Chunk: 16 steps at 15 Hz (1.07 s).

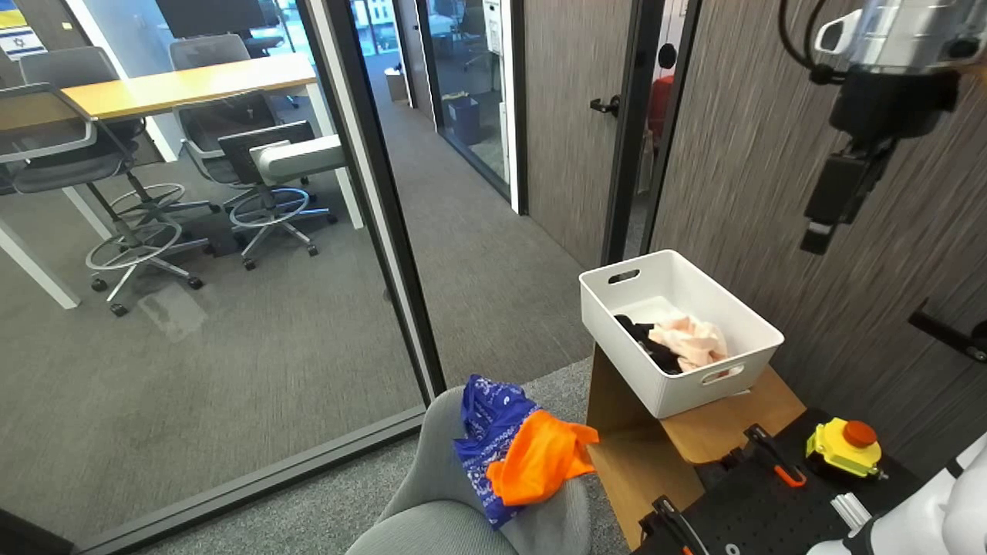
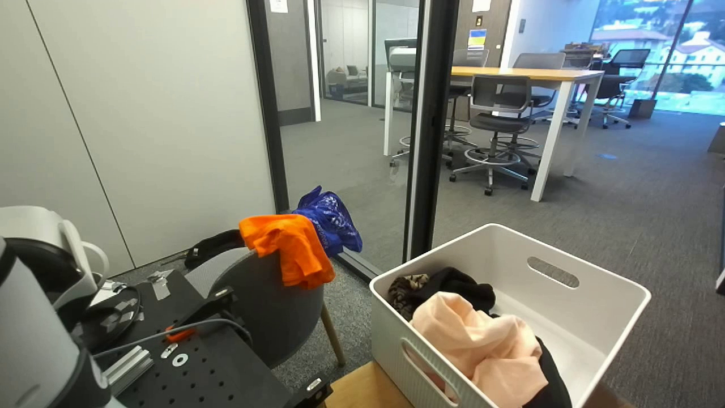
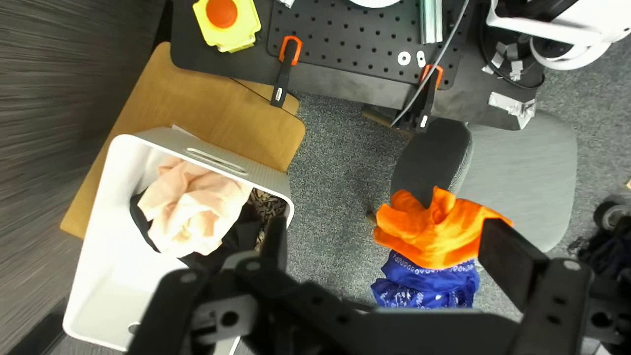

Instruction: Remove the orange clothing from the white basket and hang it on the back of the chair

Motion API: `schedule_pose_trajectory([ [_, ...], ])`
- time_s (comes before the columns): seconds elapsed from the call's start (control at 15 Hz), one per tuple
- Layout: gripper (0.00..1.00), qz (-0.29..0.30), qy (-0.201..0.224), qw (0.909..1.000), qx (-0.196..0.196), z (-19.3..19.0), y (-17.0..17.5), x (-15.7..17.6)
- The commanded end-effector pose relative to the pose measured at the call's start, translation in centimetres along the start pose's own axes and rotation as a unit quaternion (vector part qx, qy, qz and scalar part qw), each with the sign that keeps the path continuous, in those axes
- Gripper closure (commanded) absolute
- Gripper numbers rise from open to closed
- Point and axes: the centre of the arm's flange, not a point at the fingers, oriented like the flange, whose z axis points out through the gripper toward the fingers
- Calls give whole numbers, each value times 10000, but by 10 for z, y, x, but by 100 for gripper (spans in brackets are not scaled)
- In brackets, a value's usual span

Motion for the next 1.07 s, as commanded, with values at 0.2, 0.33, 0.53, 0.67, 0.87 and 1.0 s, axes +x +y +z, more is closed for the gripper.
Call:
schedule_pose_trajectory([
  [0.2, 0, -212, 264, 9994, -24, -16, 16, -37],
  [0.33, 0, -216, 296, 9993, -1, -15, 18, -38],
  [0.53, 0, -96, 275, 9995, 79, -10, 21, -36],
  [0.67, 0, -118, 230, 9996, 101, -10, 18, -32],
  [0.87, 0, -115, 213, 9996, 114, -8, 18, -32],
  [1.0, 0, -115, 212, 9996, 114, -8, 18, -32],
])
